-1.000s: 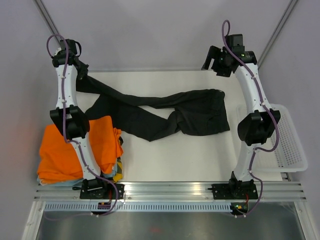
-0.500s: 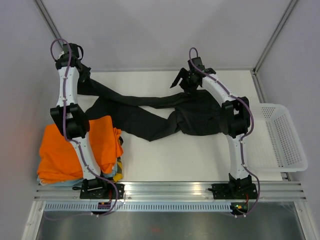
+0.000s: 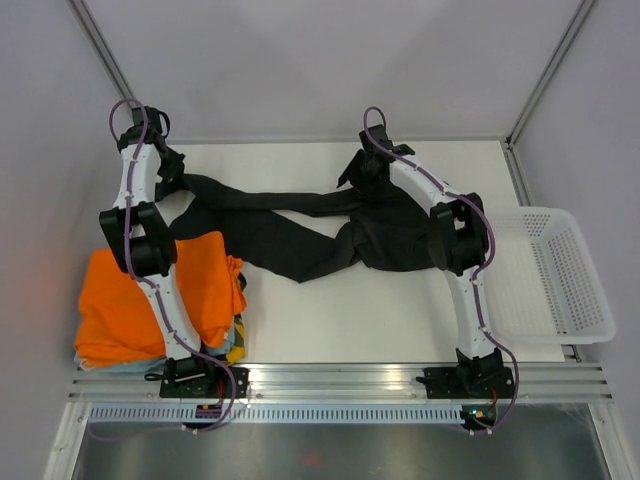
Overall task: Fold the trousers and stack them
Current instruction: Flatten the trousers out
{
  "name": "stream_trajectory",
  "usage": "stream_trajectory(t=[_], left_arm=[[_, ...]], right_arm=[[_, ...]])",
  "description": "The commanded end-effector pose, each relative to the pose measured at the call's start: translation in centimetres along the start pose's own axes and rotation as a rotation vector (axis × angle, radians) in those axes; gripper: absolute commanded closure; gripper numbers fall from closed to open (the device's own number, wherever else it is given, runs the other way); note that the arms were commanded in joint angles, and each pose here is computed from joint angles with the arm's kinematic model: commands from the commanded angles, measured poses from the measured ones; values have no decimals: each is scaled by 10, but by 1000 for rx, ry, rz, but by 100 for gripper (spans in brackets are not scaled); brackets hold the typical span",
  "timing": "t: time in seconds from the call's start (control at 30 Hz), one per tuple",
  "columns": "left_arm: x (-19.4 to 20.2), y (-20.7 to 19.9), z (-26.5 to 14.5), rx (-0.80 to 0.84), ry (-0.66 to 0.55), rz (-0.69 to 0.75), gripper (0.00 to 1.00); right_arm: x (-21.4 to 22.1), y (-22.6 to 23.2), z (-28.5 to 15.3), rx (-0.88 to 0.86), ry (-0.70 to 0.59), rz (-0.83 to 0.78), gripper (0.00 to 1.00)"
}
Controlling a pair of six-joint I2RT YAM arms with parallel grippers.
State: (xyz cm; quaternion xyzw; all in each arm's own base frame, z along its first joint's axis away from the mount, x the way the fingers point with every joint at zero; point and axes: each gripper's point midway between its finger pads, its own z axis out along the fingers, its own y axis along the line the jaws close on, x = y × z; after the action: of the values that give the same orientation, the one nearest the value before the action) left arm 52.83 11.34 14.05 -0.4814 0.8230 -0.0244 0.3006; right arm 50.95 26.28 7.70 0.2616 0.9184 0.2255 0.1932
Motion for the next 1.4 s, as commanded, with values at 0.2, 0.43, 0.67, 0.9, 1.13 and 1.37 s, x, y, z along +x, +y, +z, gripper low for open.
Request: stream_trajectory(t=[0.2,0.43,0.67,0.9,1.13,1.37], left_arm=[[-30,-14,-41,105,-67,-31,98],[-38,-1,-94,79,-79,189,98],[-34,71,-139,-195,-28,292,98],[-14,50,-42,-141,116,242,98],[1,13,36,4,153,116,98],[-44,-76,22,385,-2,2,87]], right_arm=[[-33,6,21,-9,-108,-32,100],[-48,28,-49,-67,-146,-129,100],[-36,-4,-99,23,-32,-189,100],[-92,-10,-61,-86,-72,-48,100],[-112,6,9,-255,-47,-30,97],[-139,65,23,-612,-152,-57,95]])
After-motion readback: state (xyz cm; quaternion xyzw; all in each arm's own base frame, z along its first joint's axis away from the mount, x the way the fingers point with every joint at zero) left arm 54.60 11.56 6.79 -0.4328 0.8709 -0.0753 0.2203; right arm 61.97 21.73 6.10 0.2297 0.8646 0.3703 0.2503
